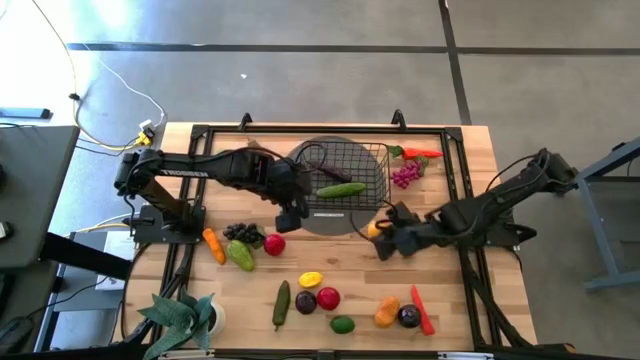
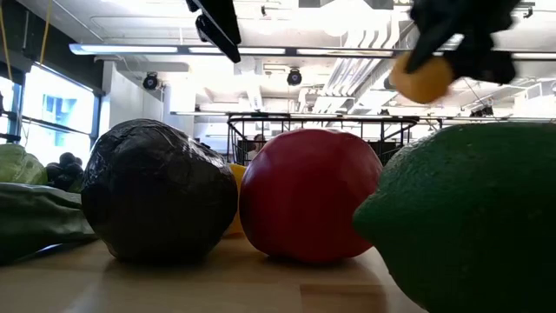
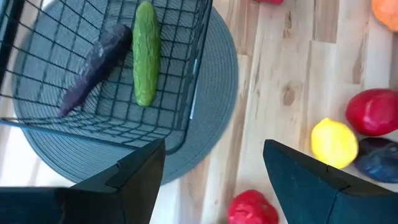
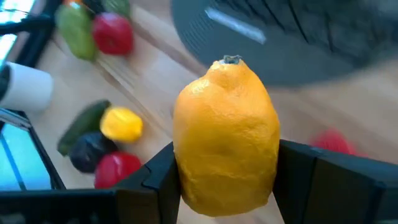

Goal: Build produce basket
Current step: Put the right yellow lemon into the black mesh basket

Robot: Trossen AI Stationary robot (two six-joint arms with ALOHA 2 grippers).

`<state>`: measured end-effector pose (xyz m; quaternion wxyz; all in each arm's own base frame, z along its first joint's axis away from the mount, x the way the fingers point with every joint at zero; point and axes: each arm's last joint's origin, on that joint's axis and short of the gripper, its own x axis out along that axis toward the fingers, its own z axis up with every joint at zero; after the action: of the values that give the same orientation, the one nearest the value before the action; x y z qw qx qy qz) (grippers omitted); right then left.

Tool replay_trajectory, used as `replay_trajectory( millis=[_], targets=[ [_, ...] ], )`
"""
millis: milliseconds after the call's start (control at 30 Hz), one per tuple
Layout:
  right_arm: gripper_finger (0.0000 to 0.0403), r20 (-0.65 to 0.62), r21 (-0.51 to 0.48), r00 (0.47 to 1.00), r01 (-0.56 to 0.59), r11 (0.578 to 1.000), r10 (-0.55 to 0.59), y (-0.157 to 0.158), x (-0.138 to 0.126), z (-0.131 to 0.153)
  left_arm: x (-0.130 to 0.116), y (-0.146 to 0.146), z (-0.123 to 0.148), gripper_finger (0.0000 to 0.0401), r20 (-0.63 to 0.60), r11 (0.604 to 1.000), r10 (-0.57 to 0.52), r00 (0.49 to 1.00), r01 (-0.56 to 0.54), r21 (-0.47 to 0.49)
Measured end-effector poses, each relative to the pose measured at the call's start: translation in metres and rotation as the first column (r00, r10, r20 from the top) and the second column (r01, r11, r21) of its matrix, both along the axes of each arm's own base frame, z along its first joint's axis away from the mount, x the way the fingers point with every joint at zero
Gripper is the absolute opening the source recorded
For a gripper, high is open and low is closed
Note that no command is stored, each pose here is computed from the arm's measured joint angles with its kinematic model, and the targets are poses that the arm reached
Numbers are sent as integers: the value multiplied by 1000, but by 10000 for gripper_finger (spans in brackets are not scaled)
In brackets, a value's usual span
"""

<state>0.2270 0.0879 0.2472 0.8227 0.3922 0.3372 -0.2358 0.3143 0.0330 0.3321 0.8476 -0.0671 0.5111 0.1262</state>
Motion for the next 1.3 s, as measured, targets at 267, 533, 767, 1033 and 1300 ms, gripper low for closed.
replay_trajectory(
  millis=[267,533,767,1033,1300],
  targets=[
    [163,149,-200,984,-67,977,98,-35,27,15,-5,-14,-3,264,-51,993,85,995,-89,-80],
    [163,111,-416,983,-87,905,146,-76,36,20,-12,-33,-6,264,-126,981,147,981,-161,-105],
    [163,0,-553,982,-159,818,190,-104,36,20,-14,-47,-6,264,-139,964,220,966,-237,-120],
    [188,-74,-591,973,-218,777,217,-132,36,17,-24,-73,-25,264,-224,948,270,937,-298,-107],
    [238,-81,-573,970,-234,785,230,-145,34,15,-36,-80,-55,264,-336,926,335,880,-374,-56]
  ],
)
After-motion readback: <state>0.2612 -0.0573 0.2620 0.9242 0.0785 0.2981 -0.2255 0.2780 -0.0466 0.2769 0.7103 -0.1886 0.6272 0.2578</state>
